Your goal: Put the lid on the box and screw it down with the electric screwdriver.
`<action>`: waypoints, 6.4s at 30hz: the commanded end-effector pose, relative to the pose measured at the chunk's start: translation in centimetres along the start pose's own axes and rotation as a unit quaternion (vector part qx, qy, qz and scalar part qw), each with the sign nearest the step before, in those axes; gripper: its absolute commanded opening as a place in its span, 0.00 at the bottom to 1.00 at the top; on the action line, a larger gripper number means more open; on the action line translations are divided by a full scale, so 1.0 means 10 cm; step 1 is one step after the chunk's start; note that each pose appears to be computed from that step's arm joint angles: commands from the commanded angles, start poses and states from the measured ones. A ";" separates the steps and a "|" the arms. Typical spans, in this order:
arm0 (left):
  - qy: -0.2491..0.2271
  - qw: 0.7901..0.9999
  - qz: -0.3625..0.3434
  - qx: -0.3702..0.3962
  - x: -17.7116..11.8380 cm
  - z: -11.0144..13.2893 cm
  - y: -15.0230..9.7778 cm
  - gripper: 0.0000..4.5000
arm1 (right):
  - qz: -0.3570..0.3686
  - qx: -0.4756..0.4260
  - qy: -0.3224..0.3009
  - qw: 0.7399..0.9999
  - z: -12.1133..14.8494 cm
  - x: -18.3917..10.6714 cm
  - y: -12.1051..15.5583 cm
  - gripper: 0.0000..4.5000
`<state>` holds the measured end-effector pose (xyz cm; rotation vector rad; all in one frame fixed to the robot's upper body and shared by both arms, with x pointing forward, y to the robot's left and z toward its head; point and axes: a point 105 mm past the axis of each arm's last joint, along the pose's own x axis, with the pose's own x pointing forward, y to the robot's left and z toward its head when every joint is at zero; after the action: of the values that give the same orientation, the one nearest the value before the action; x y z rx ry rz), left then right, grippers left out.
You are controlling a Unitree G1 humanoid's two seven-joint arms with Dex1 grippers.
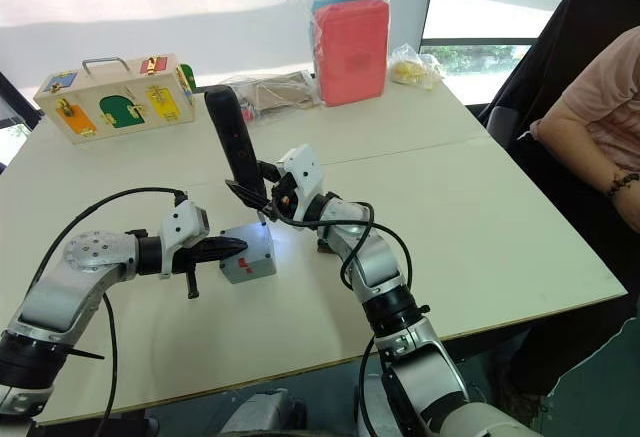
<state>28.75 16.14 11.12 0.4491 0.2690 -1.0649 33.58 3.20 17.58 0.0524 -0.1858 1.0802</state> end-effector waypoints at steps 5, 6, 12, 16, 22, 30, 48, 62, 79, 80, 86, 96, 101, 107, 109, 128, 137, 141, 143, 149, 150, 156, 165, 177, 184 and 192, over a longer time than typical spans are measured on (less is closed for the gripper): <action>-0.007 1.000 -0.004 0.007 -0.04 0.12 -0.02 0.00 | -0.010 0.044 -0.126 0.991 0.97 -0.08 -0.07 0.40; -0.010 1.000 -0.004 0.010 -0.05 0.16 -0.02 0.00 | -0.011 0.046 -0.140 0.989 1.10 -0.11 -0.09 0.40; -0.041 0.999 0.001 0.031 -0.18 0.44 0.02 0.00 | -0.093 0.087 -0.087 0.988 1.34 -0.36 -0.45 0.40; -0.056 0.997 -0.003 0.045 -0.28 0.59 0.02 0.00 | -0.140 0.103 0.076 0.982 1.07 -0.60 -0.64 0.40; -0.093 0.994 -0.008 0.054 -0.37 0.83 0.01 0.00 | -0.201 0.157 0.246 0.935 0.83 -0.95 -0.86 0.40; -0.108 0.992 -0.013 0.064 -0.37 0.94 -0.05 0.00 | -0.270 0.183 0.461 0.825 0.13 -1.54 -1.09 0.40; -0.071 0.996 0.035 0.044 -0.53 0.79 0.01 0.00 | -0.295 0.048 0.429 0.853 0.35 -1.46 -1.39 0.98; -0.002 0.995 0.103 -0.014 -0.64 0.09 0.21 0.00 | -0.003 -0.092 0.293 0.952 0.14 -0.65 -0.40 0.26; -0.023 0.998 0.053 -0.018 -0.03 -0.03 0.26 0.00 | 0.098 -0.077 0.329 0.936 -0.53 -0.46 0.17 0.02; -0.026 0.998 0.050 -0.017 0.01 -0.01 0.27 0.00 | 0.107 -0.073 0.329 0.936 -0.52 -0.46 0.21 0.02; -0.042 0.998 0.037 -0.013 0.19 0.09 0.34 0.00 | 0.111 -0.061 0.340 0.932 -0.51 -0.47 0.25 0.02; 0.008 0.999 0.035 0.010 0.07 -0.08 0.44 0.00 | 0.083 -0.112 0.344 0.928 -0.20 -0.55 -0.03 0.02; 0.030 0.999 0.028 0.014 -0.18 -0.13 0.38 0.00 | 0.038 -0.153 0.331 0.930 0.09 -0.59 -0.36 0.02; 0.045 0.999 -0.004 0.014 -0.39 -0.12 0.15 0.00 | 0.015 -0.153 0.322 0.934 -0.01 -0.47 -0.55 0.02; 0.041 0.999 -0.013 0.008 -0.37 -0.09 0.07 0.00 | 0.026 -0.139 0.311 0.940 -0.12 -0.38 -0.51 0.02; 0.027 0.999 0.019 -0.006 -0.26 -0.07 0.08 0.00 | 0.109 -0.060 0.320 0.939 -0.54 -0.33 -0.04 0.02; 0.035 0.999 0.015 -0.007 -0.30 -0.11 0.07 0.00 | 0.131 -0.036 0.337 0.932 -0.52 -0.40 0.10 0.02; 0.036 0.999 0.019 -0.006 -0.32 -0.10 0.09 0.00 | 0.137 -0.035 0.343 0.929 -0.51 -0.42 0.14 0.02; 0.036 0.999 0.024 -0.005 -0.33 -0.09 0.12 0.00 | 0.139 -0.036 0.343 0.928 -0.49 -0.43 0.15 0.02; 0.032 0.999 0.035 -0.002 -0.34 -0.06 0.17 0.00 | 0.133 -0.031 0.346 0.928 -0.47 -0.45 0.16 0.02; 0.032 0.999 0.035 -0.002 -0.34 -0.06 0.17 0.00 | 0.133 -0.030 0.346 0.928 -0.47 -0.45 0.16 0.02; 0.022 0.999 0.048 0.003 -0.31 -0.01 0.23 0.00 | 0.128 -0.031 0.354 0.926 -0.49 -0.48 0.16 0.02; 0.020 0.998 0.056 0.007 -0.26 0.00 0.27 0.00 | 0.106 -0.031 0.351 0.930 -0.43 -0.52 0.10 0.02; 0.007 0.998 0.059 0.011 -0.15 0.02 0.33 0.00 | 0.076 -0.044 0.347 0.934 -0.29 -0.67 0.02 0.02; 0.013 0.998 0.066 0.011 -0.26 0.01 0.33 0.00 | -0.026 -0.071 0.303 0.950 0.06 -0.83 -0.37 0.02; 0.013 0.999 0.038 0.012 -0.54 0.15 0.16 0.00 | -0.061 -0.066 0.275 0.957 0.02 -1.00 -0.40 0.52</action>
<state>28.21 20.42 13.06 0.4844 0.3153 -0.9732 33.02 -7.97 14.71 -0.3507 0.3405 0.8988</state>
